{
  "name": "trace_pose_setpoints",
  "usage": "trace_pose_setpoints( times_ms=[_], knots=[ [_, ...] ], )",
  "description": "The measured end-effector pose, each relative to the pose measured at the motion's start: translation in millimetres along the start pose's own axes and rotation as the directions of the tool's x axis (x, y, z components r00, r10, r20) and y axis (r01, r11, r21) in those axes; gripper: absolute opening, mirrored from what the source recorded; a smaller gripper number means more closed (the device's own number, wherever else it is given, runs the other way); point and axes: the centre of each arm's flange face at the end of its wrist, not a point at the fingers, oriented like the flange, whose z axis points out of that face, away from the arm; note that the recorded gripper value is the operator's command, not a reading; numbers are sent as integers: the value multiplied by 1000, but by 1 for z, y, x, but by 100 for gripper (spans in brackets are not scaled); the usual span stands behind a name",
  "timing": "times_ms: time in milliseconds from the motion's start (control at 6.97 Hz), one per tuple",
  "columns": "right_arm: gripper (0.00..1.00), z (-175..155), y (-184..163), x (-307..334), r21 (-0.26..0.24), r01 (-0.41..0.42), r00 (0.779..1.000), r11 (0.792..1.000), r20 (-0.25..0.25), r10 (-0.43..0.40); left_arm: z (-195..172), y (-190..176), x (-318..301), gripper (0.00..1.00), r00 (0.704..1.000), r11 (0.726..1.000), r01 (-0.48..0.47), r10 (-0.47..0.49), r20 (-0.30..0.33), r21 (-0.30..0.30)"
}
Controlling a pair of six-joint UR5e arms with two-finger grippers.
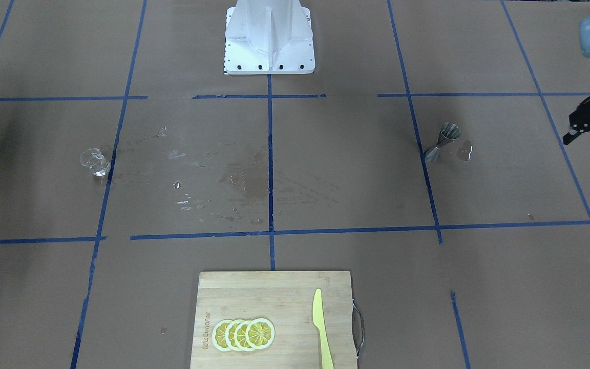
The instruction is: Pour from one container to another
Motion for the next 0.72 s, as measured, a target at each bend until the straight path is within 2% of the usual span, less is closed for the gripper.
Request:
trace_pose_setpoints(
  times_ms=[143,287,430,717],
  knots=[
    [100,8,-6,-20,0,-36,999,999,10,36,11,-10,55,100,998,996,47,-49,32,77],
    [100,10,-12,-34,12,-50,999,999,19,50,25,-15,106,98,992,980,106,-116,46,166],
    [100,10,-15,-41,30,-41,999,999,27,41,23,-17,143,98,981,950,179,-193,32,254],
    [100,8,-18,-46,49,-26,999,998,32,25,20,-8,201,94,942,872,322,-335,-30,370]
  ],
)
